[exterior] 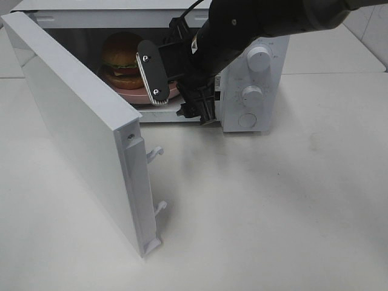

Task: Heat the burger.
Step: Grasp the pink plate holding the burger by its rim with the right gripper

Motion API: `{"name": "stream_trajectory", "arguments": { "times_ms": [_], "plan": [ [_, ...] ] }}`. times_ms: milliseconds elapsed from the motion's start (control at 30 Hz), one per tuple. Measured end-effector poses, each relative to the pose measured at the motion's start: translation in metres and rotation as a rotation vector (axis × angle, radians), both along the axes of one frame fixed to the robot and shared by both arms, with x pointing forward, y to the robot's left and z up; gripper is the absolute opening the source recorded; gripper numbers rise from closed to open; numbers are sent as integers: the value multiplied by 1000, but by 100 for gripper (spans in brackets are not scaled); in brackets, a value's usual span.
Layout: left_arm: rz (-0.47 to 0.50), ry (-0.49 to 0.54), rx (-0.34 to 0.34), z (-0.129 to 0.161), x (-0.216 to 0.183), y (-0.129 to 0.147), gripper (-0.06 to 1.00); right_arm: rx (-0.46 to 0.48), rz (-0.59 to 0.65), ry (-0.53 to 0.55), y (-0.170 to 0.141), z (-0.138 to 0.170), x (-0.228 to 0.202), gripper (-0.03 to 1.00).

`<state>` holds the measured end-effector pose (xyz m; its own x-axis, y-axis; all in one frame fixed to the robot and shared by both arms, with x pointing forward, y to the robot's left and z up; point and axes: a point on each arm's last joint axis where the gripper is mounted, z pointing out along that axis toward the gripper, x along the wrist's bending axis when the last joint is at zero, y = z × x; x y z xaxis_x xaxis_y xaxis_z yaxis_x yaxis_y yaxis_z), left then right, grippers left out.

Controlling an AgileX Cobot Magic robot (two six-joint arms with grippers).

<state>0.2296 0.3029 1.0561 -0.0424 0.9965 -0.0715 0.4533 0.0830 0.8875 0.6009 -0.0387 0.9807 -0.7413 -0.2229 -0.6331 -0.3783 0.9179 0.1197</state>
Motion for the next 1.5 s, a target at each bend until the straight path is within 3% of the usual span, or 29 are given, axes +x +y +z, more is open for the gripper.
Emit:
{"name": "stream_trajectory", "arguments": {
  "times_ms": [767,1233,1400,1433,1467,1500],
  "plan": [
    [0,0,0,0,0,0,99,13,-27,26,40,-47,45,82],
    [0,0,0,0,0,0,99,-19,-60,37,33,-67,67,79],
    [0,0,0,0,0,0,99,-25,-64,49,34,-77,69,66],
    [0,0,0,0,0,0,99,-19,-66,51,35,-79,71,57],
    [0,0,0,0,0,0,99,-19,-66,51,35,-79,71,57],
    [0,0,0,0,0,0,99,-8,-78,68,36,-77,71,46]
  ]
}}
